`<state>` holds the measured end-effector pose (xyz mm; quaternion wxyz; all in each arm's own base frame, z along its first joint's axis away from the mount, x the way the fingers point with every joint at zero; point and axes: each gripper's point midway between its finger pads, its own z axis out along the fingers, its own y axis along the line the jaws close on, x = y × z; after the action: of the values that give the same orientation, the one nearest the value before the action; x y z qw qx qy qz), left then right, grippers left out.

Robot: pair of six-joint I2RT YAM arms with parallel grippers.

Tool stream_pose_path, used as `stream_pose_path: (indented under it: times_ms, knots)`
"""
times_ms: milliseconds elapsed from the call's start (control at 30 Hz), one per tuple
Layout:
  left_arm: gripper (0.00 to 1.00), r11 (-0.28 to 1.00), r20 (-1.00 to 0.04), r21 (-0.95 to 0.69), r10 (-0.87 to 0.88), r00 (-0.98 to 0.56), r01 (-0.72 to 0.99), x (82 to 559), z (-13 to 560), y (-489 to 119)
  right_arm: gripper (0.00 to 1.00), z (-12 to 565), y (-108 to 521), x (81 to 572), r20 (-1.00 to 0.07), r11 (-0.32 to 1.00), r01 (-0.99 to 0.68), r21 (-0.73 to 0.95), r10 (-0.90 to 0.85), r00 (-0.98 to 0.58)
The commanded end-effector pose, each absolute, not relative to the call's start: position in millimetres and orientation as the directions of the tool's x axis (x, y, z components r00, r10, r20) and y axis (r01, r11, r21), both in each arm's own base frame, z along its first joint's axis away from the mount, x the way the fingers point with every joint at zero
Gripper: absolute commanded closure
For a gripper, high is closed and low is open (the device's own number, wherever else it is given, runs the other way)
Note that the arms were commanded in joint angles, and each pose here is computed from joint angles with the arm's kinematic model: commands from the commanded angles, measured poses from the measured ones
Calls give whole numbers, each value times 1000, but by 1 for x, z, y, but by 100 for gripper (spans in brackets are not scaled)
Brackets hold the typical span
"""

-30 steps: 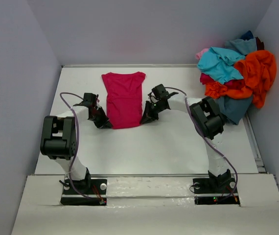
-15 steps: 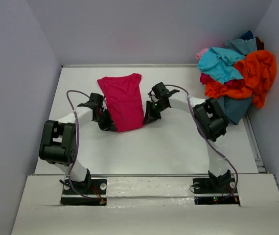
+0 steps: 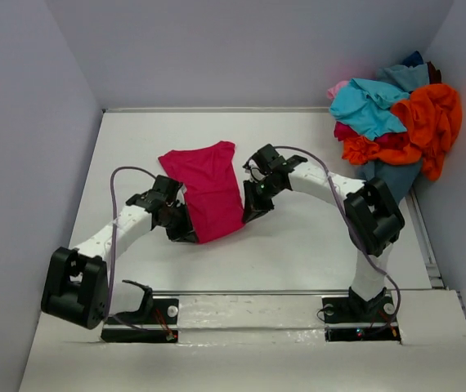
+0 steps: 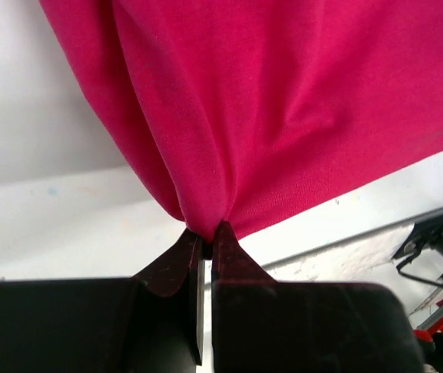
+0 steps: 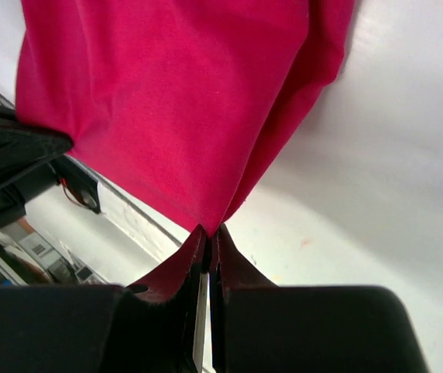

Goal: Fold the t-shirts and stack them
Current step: Fold the tshirt

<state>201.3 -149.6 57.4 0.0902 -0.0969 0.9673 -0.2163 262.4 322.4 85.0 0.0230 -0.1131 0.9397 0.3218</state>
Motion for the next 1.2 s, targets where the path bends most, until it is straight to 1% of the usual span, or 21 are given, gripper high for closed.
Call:
stream_pose_path:
  times_ms: [0, 133, 167, 300, 400, 433, 533, 567, 600, 633, 700, 733, 867, 1067, 1167]
  knots:
    - [94, 894, -127, -427, -208, -970, -136, 166, 71, -146, 93, 102, 315, 232, -121, 762, -273, 587, -251, -960]
    - [94, 895, -149, -424, -219, -964, -138, 149, 80, -138, 93, 108, 305, 207, -110, 767, -280, 577, -267, -958]
    - [94, 896, -140, -417, -229, -963, -152, 143, 80, -135, 93, 114, 305, 201, -122, 763, -293, 576, -274, -954]
    - [94, 881, -199, -453, -249, -948, -136, 138, 95, -136, 93, 127, 298, 189, -126, 763, -298, 573, -278, -952]
    - [94, 868, -244, -480, -273, -930, -129, 142, 110, -136, 93, 143, 299, 189, -162, 757, -319, 570, -277, -947]
    - [94, 870, -271, -477, -279, -921, -123, 147, 117, -135, 93, 146, 299, 191, -174, 758, -322, 567, -272, -946]
    - [94, 883, -306, -456, -273, -912, -111, 156, 126, -132, 93, 159, 303, 201, -213, 759, -340, 554, -266, -940]
    - [94, 890, -344, -445, -276, -897, -103, 164, 135, -130, 93, 162, 305, 204, -222, 759, -345, 553, -265, -938]
    - [94, 896, -349, -431, -273, -897, -106, 169, 136, -129, 93, 163, 306, 208, -231, 760, -350, 548, -264, -936]
    - [94, 904, -383, -417, -268, -884, -93, 177, 145, -127, 93, 166, 309, 213, -241, 758, -356, 547, -265, -934]
    - [94, 913, -397, -398, -257, -881, -87, 186, 149, -127, 93, 167, 312, 218, -250, 760, -361, 540, -265, -931]
    - [94, 914, -424, -397, -260, -868, -80, 193, 158, -127, 93, 170, 316, 224, -264, 757, -369, 539, -264, -928]
    - [94, 924, -463, -377, -246, -851, -62, 215, 169, -130, 93, 178, 325, 239, -301, 758, -380, 529, -252, -920]
    - [94, 927, -507, -371, -249, -825, -52, 246, 184, -138, 93, 179, 337, 262, -328, 775, -381, 504, -236, -915]
    - [94, 933, -522, -355, -242, -818, -50, 265, 189, -142, 93, 188, 344, 284, -377, 794, -384, 470, -213, -901]
